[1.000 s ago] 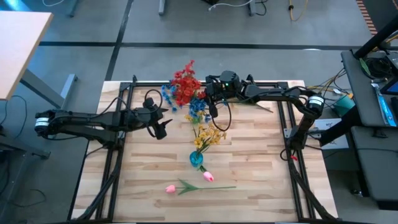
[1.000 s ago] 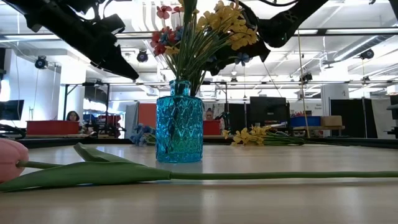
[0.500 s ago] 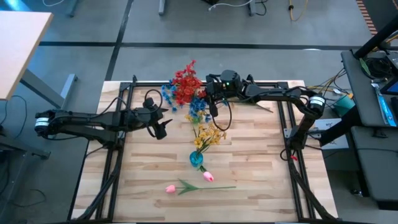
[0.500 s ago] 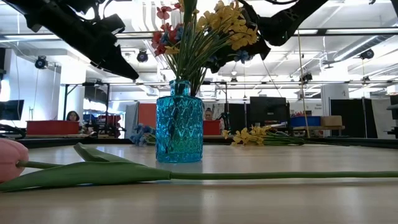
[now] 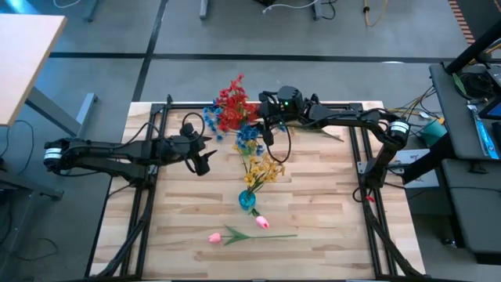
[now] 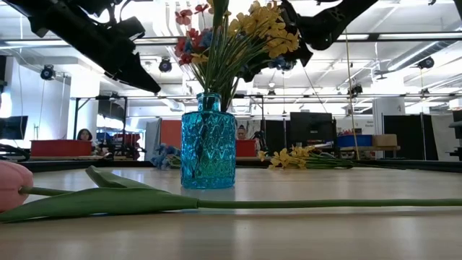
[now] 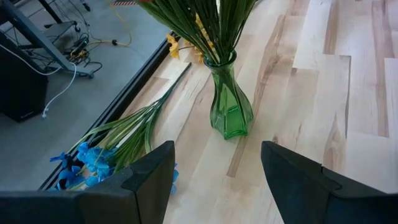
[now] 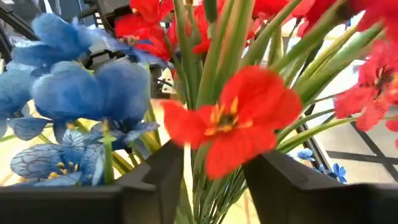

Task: Sort flowers into vase by color
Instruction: Put the red flowers into the green vase

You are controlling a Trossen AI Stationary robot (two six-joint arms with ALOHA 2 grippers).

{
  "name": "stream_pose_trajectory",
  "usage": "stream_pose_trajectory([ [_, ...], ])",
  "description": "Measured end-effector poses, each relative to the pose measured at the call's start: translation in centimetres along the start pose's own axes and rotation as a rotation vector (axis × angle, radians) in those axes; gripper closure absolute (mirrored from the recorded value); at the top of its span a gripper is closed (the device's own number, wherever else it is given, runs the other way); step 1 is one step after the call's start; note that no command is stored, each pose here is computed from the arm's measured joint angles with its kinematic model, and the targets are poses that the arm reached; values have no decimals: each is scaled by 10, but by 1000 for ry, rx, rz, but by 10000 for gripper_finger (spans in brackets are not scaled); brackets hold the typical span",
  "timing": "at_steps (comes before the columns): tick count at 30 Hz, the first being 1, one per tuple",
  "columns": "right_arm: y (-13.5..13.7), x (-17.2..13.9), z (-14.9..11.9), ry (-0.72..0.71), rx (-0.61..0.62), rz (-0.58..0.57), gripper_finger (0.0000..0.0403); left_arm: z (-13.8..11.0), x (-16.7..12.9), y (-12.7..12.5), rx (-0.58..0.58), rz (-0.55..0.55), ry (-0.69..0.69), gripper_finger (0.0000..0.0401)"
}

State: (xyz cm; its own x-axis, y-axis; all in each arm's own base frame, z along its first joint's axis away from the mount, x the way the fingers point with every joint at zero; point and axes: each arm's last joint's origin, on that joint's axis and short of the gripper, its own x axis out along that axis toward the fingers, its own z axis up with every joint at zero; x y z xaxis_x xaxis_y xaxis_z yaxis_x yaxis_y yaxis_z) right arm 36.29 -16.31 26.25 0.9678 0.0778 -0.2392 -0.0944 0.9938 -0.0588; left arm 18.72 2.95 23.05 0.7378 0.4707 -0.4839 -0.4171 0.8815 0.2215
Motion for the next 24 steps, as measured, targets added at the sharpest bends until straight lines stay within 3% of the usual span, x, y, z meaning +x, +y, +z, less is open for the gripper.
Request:
stream_pose_trajectory([
  [5,-2,0,11,-30,-10,-8,223,0,0,0,0,0,1,178],
  [10,-4,0,20,-32,17,-11,234,0,0,0,0,0,1,178],
  [14,-4,0,20,9,39,-15,275,0,0,0,1,0,1,178],
  [20,-4,0,17,40,44,-16,375,0,0,0,1,0,1,178],
  [24,-3,0,16,51,45,-13,387,0,0,0,1,0,1,178],
])
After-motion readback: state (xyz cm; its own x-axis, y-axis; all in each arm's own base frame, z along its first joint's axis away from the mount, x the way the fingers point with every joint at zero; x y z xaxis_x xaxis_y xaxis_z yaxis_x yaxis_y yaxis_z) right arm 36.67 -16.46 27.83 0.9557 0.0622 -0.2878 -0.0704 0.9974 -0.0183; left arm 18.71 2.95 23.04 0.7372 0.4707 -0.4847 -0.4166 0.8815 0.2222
